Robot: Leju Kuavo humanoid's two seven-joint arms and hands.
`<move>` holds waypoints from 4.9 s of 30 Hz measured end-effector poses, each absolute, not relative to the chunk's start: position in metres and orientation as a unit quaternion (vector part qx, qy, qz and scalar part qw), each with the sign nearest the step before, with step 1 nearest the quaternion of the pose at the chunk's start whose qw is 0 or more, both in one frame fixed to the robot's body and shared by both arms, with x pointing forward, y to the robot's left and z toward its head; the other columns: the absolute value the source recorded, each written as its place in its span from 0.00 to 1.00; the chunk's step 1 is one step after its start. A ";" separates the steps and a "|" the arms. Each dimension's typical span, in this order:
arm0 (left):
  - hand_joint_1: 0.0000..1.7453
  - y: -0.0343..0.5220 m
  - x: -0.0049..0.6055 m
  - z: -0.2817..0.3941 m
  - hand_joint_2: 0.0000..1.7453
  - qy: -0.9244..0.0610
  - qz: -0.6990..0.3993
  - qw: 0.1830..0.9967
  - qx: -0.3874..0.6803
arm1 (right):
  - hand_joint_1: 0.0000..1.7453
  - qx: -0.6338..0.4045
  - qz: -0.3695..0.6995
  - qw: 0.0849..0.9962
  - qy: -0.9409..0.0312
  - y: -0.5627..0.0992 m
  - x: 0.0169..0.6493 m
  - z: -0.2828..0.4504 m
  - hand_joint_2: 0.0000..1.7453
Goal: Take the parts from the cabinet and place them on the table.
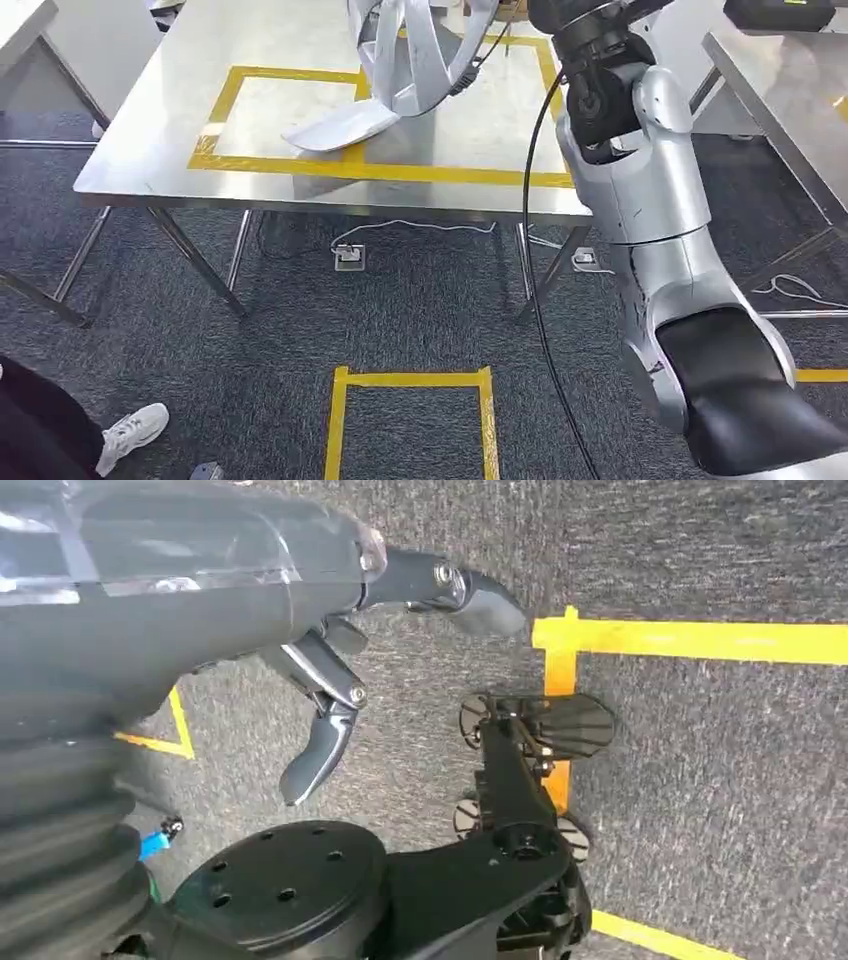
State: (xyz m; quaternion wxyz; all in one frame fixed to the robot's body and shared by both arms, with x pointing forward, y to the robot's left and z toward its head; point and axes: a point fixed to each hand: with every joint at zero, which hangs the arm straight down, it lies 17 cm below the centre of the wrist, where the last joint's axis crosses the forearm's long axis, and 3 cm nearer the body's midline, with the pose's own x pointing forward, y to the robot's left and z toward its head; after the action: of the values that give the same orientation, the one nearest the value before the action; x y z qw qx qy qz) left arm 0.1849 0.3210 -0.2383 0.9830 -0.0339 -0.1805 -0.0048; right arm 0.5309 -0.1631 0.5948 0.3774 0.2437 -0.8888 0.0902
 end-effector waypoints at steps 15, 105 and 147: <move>0.00 0.322 0.183 -0.240 1.00 -0.176 -0.004 0.984 -0.031 | 1.00 0.252 0.082 0.385 -0.884 -0.163 0.533 0.587 1.00; 0.00 0.314 0.181 -0.242 1.00 -0.183 -0.024 0.982 -0.038 | 1.00 0.682 0.077 0.368 -0.627 -0.088 0.447 0.557 1.00; 0.00 0.314 0.176 -0.245 1.00 -0.167 -0.008 0.985 -0.035 | 1.00 0.684 0.082 0.373 -0.622 -0.080 0.444 0.553 1.00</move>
State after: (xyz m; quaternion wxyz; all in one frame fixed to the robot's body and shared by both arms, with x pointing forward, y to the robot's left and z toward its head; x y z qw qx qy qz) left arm 0.1762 0.3138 -0.2446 0.9853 -0.0348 -0.1669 -0.0083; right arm 0.4437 -0.0804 0.5534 0.3731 0.6838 -0.6217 0.0819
